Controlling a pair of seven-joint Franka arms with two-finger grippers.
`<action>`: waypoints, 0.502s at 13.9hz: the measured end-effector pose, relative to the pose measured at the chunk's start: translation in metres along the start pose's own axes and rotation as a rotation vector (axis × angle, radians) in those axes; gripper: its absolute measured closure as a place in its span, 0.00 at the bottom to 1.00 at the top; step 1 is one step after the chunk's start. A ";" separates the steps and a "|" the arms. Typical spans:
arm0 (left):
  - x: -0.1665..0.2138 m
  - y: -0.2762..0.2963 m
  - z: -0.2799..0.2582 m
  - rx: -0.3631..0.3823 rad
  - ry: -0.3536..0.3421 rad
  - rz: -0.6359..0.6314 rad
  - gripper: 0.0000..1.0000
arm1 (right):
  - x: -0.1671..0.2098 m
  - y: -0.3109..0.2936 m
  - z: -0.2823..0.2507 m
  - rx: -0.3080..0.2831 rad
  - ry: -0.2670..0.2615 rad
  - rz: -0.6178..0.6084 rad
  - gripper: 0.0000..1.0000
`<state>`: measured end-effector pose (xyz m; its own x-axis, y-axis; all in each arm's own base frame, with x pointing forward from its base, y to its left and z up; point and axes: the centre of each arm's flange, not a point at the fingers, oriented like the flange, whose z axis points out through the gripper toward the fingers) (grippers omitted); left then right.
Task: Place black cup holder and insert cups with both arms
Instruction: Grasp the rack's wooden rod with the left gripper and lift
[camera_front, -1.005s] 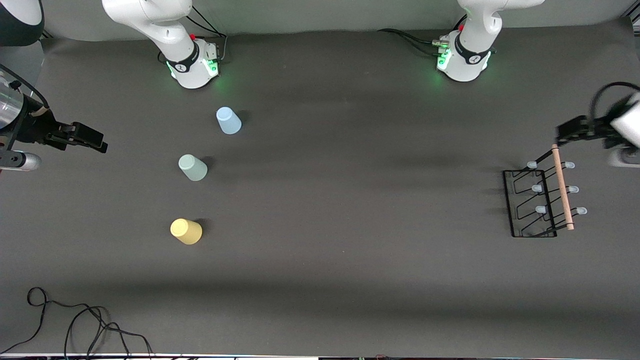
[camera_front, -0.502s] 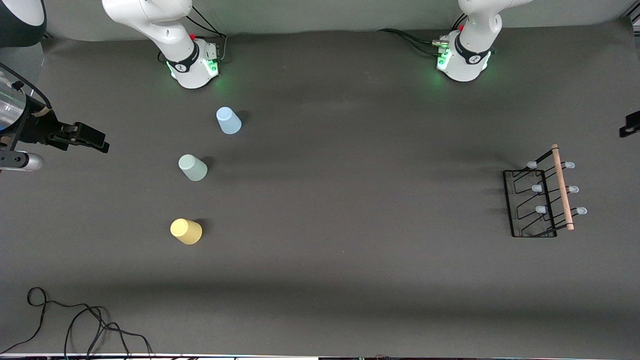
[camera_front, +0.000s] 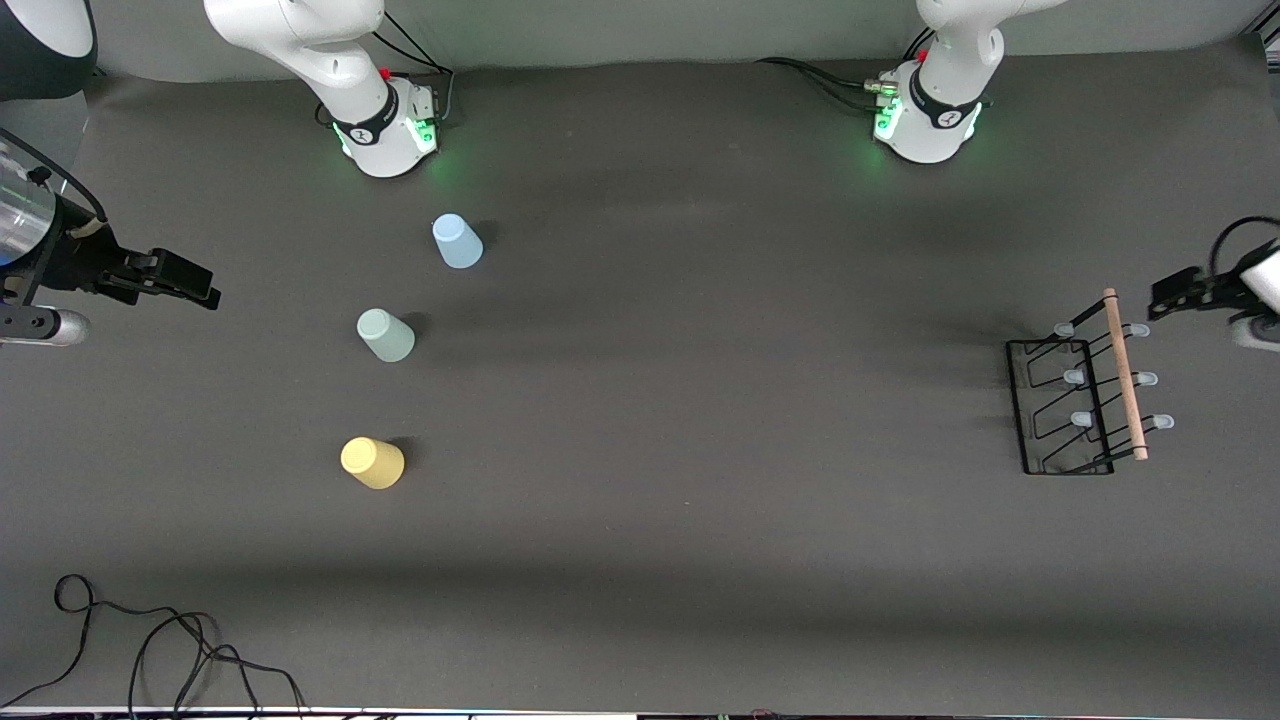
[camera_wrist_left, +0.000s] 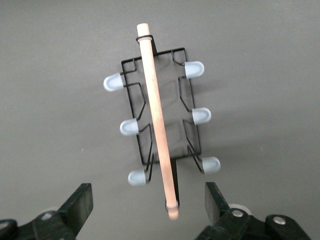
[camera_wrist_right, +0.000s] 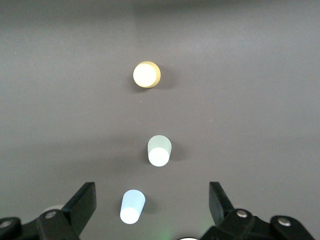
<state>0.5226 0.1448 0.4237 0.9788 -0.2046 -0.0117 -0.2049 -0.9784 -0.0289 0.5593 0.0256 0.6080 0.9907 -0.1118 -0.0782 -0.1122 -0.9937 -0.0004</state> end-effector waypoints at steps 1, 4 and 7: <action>-0.002 0.002 0.017 0.001 0.006 0.001 0.00 | 0.000 0.000 0.001 0.000 -0.002 0.000 0.00; 0.001 0.003 0.052 -0.007 0.016 -0.005 0.00 | 0.001 0.000 0.003 -0.001 -0.006 0.000 0.00; 0.007 0.001 0.078 -0.014 0.013 -0.007 0.00 | 0.001 0.000 0.004 -0.001 -0.007 0.000 0.00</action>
<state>0.5290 0.1445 0.3460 0.9802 -0.1982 0.0010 -0.1982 -0.9800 -0.0154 0.5597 0.0258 0.6042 0.9902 -0.1114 -0.0847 -0.1118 -0.9937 0.0007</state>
